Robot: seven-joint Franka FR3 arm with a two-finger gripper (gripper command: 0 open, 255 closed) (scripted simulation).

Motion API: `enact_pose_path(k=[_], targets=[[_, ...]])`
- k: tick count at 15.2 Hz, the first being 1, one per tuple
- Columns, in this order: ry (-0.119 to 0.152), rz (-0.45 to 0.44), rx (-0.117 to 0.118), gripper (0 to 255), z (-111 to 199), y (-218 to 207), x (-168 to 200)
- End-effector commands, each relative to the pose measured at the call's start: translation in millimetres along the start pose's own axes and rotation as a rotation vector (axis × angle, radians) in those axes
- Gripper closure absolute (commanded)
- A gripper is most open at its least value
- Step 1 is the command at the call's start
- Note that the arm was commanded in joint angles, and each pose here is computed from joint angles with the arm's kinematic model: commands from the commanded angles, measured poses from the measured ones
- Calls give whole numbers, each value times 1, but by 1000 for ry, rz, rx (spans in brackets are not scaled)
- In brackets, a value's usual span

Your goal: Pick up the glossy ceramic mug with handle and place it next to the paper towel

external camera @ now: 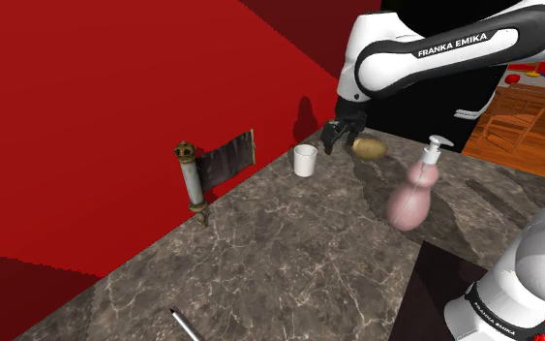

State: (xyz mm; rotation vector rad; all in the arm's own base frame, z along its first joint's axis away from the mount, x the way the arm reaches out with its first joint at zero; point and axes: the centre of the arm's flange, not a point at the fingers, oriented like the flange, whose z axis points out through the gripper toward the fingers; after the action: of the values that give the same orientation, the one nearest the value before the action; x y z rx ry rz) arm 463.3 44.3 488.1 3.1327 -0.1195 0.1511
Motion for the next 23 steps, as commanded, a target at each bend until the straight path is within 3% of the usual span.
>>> enact_pose_path(k=[1, 15, 23], targets=[[8, 3, -9, 0, 16, 0, 20], [57, 22, -75, 0, 119, -12, 164], [57, 22, -75, 0, 159, -9, 166]])
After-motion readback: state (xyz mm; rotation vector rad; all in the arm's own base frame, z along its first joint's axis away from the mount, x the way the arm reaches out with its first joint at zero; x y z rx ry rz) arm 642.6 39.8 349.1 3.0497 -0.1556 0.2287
